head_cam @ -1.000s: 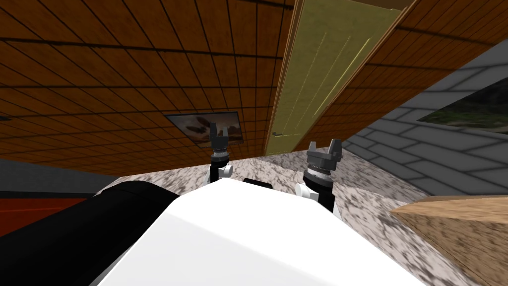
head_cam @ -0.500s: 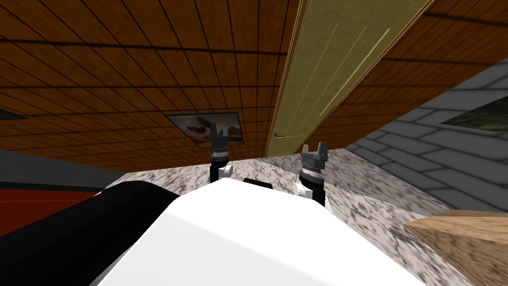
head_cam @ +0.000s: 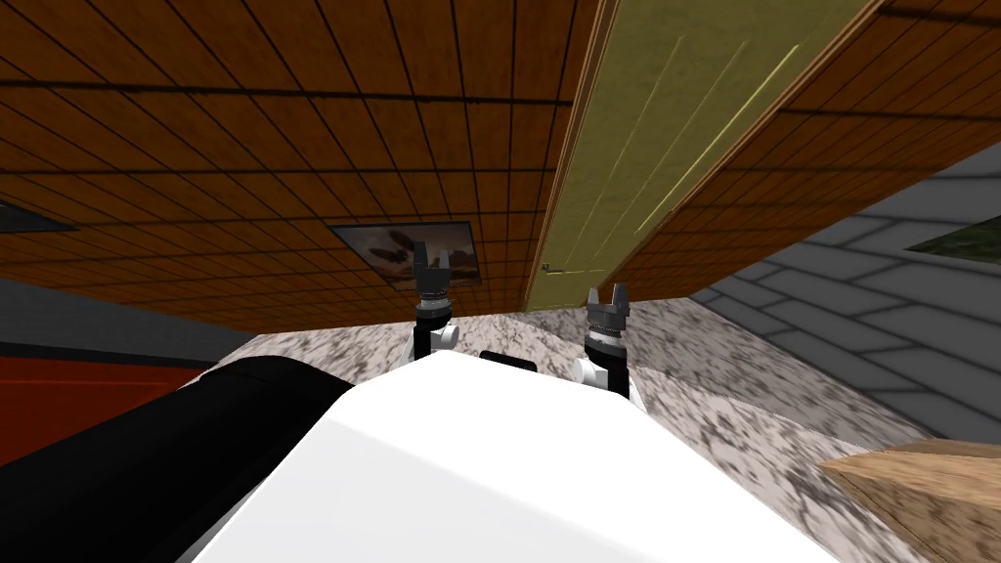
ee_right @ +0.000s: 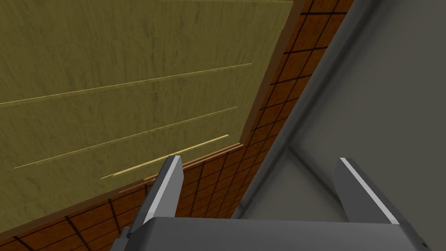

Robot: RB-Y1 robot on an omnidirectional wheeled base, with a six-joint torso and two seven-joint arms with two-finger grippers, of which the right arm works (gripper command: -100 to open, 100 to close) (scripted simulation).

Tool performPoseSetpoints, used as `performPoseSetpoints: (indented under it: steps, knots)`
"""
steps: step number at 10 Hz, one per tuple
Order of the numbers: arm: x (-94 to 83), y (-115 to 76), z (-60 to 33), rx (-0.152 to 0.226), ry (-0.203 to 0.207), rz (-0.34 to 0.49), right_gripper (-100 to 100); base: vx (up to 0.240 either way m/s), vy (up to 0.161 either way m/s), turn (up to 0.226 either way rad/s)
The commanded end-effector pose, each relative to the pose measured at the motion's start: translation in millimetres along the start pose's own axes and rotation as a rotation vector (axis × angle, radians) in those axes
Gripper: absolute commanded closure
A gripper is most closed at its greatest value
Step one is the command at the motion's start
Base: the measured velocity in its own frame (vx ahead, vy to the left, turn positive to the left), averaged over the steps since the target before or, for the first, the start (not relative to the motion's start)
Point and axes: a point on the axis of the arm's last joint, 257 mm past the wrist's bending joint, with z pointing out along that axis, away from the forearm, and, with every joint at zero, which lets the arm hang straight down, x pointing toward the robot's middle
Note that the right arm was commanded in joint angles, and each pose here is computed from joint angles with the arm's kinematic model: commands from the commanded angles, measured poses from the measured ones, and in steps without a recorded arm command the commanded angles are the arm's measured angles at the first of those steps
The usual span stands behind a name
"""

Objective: Pull the door open

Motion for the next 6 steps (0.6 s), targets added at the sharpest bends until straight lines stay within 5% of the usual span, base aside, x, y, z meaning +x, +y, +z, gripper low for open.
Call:
performPoseSetpoints:
  steps: [1, 6]
  knots:
    - [-0.1, -17.2, -5.5, 0.03, 0.005, 0.008, -100, 0.047, -0.022, 0.064]
    - [-0.7, -59.6, -18.6, 0.1, 0.02, 0.029, -100, 0.065, -0.035, 0.078]
